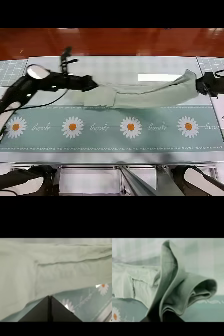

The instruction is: Fold the shirts.

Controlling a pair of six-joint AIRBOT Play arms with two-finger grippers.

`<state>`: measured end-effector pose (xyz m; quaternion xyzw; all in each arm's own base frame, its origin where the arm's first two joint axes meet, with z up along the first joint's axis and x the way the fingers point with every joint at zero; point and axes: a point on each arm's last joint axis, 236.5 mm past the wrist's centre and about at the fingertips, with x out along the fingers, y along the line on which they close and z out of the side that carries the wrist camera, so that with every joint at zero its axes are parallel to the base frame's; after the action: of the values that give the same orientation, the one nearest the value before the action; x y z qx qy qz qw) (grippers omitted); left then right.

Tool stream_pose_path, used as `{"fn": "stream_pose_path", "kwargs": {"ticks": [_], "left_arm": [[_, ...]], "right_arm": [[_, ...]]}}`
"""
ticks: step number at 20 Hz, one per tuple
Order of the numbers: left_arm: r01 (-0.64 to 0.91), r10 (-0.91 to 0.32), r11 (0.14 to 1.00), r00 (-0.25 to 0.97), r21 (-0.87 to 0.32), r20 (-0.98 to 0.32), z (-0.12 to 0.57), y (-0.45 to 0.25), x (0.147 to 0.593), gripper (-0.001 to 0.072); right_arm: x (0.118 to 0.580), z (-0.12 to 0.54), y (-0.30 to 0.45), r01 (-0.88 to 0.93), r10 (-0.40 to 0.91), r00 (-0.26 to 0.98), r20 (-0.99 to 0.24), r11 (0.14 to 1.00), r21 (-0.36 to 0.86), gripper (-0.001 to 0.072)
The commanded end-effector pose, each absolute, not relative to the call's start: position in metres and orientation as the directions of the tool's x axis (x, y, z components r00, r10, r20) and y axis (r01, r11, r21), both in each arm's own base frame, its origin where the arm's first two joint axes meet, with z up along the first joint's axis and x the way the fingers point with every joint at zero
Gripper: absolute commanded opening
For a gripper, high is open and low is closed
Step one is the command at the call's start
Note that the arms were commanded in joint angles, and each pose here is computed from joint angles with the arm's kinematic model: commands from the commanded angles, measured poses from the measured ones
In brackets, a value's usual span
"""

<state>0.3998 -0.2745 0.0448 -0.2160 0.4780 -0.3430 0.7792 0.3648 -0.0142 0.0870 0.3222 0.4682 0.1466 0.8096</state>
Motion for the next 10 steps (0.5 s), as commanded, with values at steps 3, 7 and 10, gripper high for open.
{"fn": "stream_pose_path", "kwargs": {"ticks": [3,7,10], "left_arm": [[0.439,-0.760,0.612,0.097,-0.658,-0.642,0.014,-0.423,0.391,0.0013],[0.470,-0.740,0.541,-0.126,-0.697,-0.660,-0.013,-0.503,0.339,0.0013],[0.480,-0.703,0.513,-0.241,-0.712,-0.669,-0.036,-0.541,0.289,0.0013]], "right_arm": [[0.313,0.124,0.002,0.018,0.494,0.588,-0.640,0.783,0.622,0.0026],[0.302,0.135,0.018,-0.004,0.516,0.615,-0.596,0.758,0.652,0.0026],[0.301,0.139,0.026,-0.019,0.544,0.612,-0.574,0.736,0.677,0.0026]]}}
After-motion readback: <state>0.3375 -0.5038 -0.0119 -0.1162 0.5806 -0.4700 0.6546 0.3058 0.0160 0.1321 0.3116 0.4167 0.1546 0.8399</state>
